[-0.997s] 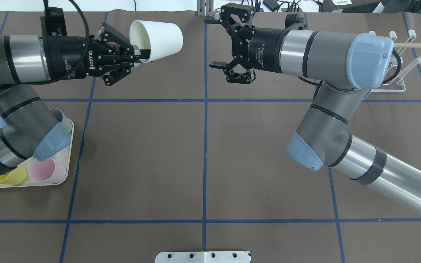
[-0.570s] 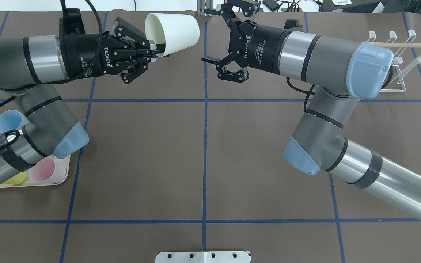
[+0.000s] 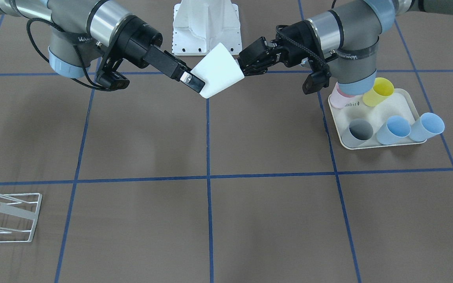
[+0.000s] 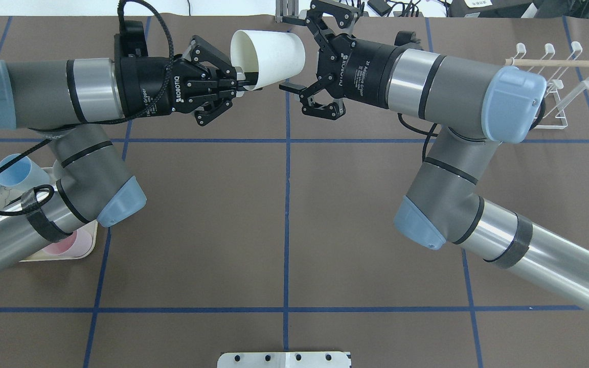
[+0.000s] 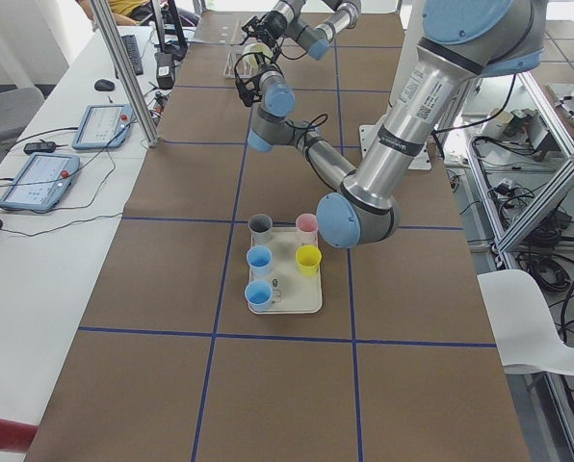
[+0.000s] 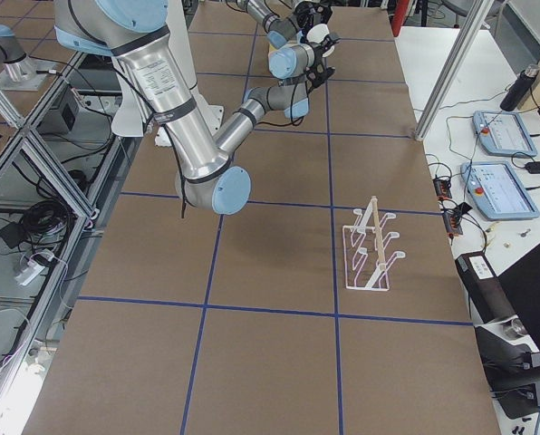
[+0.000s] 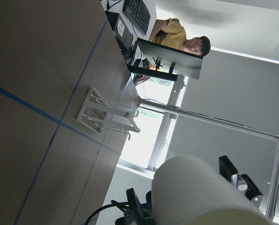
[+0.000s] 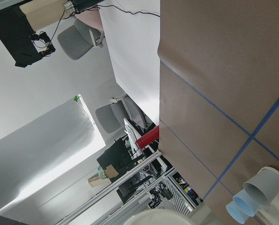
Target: Transfer IKEA cup to right arm and place on rack
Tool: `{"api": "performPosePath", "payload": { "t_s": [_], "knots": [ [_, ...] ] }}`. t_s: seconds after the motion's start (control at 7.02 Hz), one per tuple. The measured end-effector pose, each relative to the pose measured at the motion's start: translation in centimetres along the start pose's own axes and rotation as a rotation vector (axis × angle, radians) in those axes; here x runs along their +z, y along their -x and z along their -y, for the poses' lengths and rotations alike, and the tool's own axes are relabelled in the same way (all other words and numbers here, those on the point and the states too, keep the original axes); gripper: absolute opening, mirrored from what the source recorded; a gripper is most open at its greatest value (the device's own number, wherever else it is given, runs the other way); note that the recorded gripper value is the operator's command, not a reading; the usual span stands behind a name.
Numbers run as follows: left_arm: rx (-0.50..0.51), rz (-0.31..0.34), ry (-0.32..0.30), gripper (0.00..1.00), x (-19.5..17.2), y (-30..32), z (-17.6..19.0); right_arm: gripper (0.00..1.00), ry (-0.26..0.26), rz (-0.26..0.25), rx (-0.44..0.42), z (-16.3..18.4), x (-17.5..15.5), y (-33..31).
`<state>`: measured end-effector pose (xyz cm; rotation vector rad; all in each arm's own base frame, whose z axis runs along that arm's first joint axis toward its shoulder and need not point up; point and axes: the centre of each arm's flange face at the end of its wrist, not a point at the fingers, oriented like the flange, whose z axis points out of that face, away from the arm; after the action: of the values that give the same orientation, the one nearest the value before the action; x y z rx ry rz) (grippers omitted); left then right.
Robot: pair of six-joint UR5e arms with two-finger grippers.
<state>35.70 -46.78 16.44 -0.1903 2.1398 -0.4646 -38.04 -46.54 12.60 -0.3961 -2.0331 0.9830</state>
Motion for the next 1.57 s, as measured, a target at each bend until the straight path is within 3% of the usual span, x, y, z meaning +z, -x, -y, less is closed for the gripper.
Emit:
{"api": "performPosePath", "payload": {
  "t_s": [0.14,0.28,0.43,0.57,0.71,1.14,1.28,1.57],
  "knots": [
    [-0.001,-0.001,0.004,0.0,0.2,-0.1,-0.2,0.9,0.004,-0.004,-0.017,-0.2,0.1,-0.3],
    [-0.001,-0.004,0.007,0.0,0.4,-0.2,-0.3,0.55,0.008,-0.005,-0.025,-0.4,0.1,-0.4],
    [0.002,-0.005,0.009,0.17,0.5,-0.3,-0.4,0.11,0.011,-0.004,-0.028,-0.5,0.0,-0.3],
    [0.004,-0.003,0.009,0.5,0.5,-0.3,-0.4,0.0,0.013,0.0,-0.029,-0.6,-0.2,-0.2],
    [0.005,-0.003,0.009,0.76,0.5,-0.3,-0.4,0.0,0.014,-0.002,-0.03,-0.6,-0.4,-0.3],
    [0.017,-0.01,0.002,0.81,0.1,-1.0,-0.2,0.0,0.003,-0.008,-0.043,0.1,-0.9,-0.5],
    [0.028,-0.016,-0.014,0.81,-0.6,-1.5,0.4,0.0,-0.02,-0.018,-0.098,1.4,-1.8,-0.9],
    [0.094,0.005,-0.058,0.82,-2.6,-0.7,2.2,0.0,-0.137,-0.083,-0.36,7.3,-6.1,-3.1]
  ]
}}
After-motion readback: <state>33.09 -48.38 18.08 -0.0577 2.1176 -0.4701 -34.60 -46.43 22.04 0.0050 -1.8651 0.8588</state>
